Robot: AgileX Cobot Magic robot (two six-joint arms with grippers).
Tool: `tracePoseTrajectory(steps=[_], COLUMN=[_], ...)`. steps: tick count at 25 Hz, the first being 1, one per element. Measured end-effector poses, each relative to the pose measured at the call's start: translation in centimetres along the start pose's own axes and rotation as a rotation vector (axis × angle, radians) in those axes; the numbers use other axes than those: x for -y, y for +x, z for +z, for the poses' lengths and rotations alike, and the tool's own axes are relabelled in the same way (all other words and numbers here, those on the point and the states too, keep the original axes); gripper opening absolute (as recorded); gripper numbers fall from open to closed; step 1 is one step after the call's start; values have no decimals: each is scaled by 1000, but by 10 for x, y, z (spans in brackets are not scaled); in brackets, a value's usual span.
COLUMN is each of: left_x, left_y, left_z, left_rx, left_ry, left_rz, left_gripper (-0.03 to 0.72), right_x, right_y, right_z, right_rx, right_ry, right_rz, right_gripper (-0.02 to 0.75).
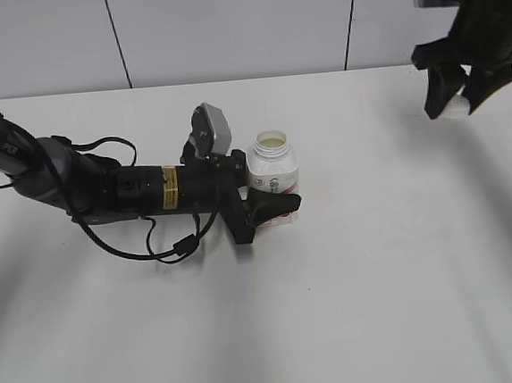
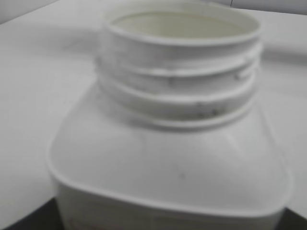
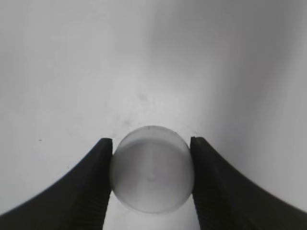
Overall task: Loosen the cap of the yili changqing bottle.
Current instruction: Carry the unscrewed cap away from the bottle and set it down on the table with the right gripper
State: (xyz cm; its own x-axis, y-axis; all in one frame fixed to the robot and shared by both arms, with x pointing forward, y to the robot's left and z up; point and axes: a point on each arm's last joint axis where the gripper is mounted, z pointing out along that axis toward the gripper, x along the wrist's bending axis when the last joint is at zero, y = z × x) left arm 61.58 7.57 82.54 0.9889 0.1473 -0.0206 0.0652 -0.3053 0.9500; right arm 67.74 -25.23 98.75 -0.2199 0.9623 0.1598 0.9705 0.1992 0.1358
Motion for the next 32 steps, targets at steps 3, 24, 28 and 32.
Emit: tracePoseTrajectory(steps=[3,24,28,32], left_x=[0,0,0,0], left_y=[0,0,0,0], left_z=[0,0,0,0], left_rx=[2,4,4,4], left_ry=[0,0,0,0], left_rz=[1,2,2,2], left_gripper=[412,412,412,412], right_x=[14,57,55,55], right_y=[-25,-49,-49,-49], right_z=[17,74,74,74], right_rx=[-6,65,70,71], right_ry=[24,-4,-20,-22], right_rz=[75,162,165,165], right_gripper=[389,387,404,502])
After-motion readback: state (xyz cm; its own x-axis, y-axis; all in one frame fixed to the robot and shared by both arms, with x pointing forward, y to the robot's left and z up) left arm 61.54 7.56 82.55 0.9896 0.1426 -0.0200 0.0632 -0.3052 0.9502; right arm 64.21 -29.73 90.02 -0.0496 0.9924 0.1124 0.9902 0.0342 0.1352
